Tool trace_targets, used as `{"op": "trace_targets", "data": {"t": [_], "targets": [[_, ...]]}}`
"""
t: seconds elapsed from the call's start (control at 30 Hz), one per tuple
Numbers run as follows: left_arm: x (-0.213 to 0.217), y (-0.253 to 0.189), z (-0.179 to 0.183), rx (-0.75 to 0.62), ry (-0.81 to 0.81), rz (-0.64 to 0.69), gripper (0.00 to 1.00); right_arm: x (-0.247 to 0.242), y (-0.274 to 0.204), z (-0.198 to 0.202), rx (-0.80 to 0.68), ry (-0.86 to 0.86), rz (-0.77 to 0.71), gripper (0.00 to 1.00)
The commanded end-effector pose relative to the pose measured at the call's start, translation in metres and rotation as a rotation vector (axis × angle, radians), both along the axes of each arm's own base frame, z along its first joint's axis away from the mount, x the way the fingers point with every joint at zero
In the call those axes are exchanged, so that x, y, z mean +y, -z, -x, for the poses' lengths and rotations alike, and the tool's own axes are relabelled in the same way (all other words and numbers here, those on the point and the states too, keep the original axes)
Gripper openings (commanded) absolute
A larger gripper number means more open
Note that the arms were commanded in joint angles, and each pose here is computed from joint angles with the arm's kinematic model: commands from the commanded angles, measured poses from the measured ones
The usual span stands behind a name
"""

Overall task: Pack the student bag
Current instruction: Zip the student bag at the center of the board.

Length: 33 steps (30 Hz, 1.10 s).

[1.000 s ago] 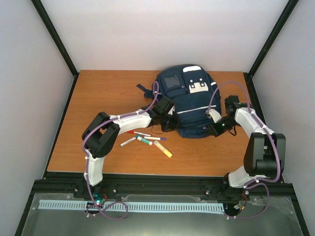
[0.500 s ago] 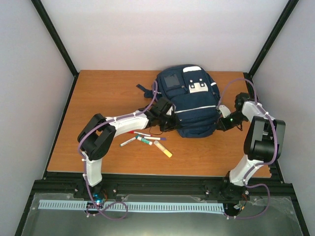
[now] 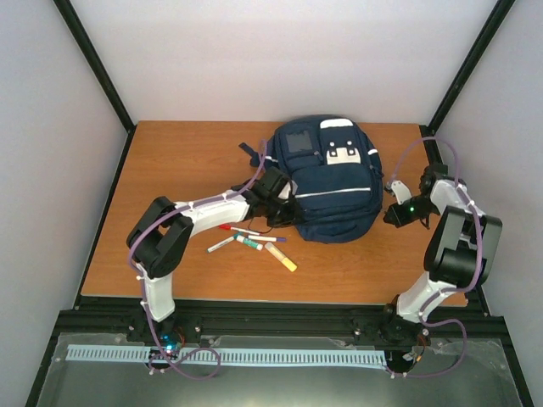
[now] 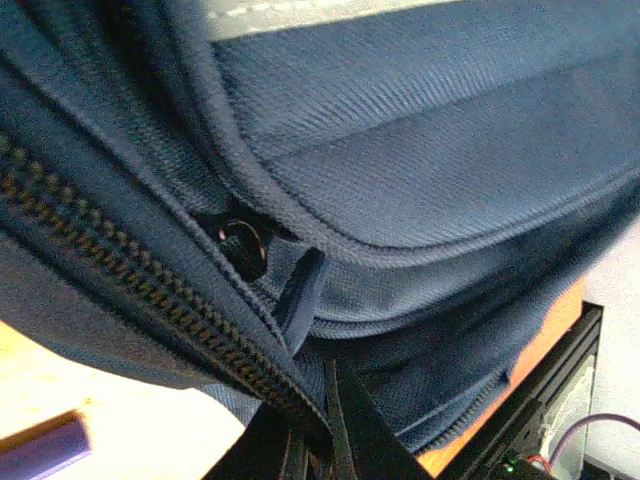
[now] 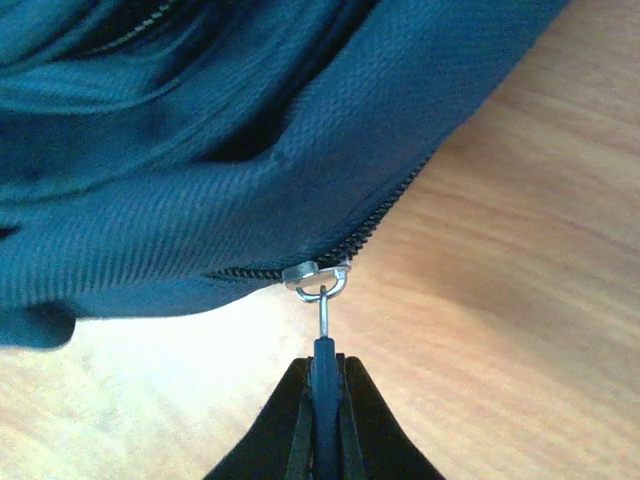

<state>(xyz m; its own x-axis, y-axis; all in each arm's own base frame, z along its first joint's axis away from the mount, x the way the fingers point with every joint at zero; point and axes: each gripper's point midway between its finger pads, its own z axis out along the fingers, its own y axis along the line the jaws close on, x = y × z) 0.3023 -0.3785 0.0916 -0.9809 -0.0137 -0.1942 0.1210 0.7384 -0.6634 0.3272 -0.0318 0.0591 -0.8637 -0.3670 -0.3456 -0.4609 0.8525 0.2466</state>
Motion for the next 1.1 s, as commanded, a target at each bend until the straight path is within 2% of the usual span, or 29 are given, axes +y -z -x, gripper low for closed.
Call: {"op": "trace_targets", "data": {"t": [0.0, 0.13, 0.2, 0.23, 0.3, 0.37, 0.6, 0.83, 1.07], "targets": [[0.038, -0.020, -0.046, -0.120, -0.051, -0.032, 0.01, 0.014, -0.016, 0.032, -0.030, -0.056, -0.013, 0.03], [0.063, -0.023, -0.081, -0.137, -0.107, -0.051, 0.03, 0.042, -0.021, 0.051, -0.031, -0.114, -0.029, 0.03], [0.066, -0.030, -0.085, -0.142, -0.108, -0.056, 0.15, 0.056, -0.026, 0.053, -0.041, -0.136, -0.035, 0.03], [0.066, -0.033, -0.084, -0.143, -0.107, -0.052, 0.27, 0.061, -0.030, 0.053, -0.047, -0.142, -0.039, 0.03], [0.068, -0.033, -0.077, -0.120, -0.118, -0.045, 0.40, 0.071, -0.035, 0.052, -0.057, -0.155, -0.048, 0.03], [0.075, -0.026, -0.065, -0.078, -0.147, -0.058, 0.48, 0.078, -0.040, 0.050, -0.064, -0.163, -0.058, 0.03], [0.089, -0.012, -0.015, 0.020, -0.213, -0.069, 0.63, 0.086, -0.043, 0.048, -0.068, -0.157, -0.092, 0.03], [0.060, -0.014, 0.019, 0.044, -0.169, 0.007, 0.66, 0.087, -0.039, 0.050, -0.064, -0.149, -0.098, 0.03], [0.023, -0.018, 0.019, 0.049, -0.129, 0.069, 0.65, 0.089, -0.031, 0.052, -0.039, -0.147, -0.115, 0.03]]}}
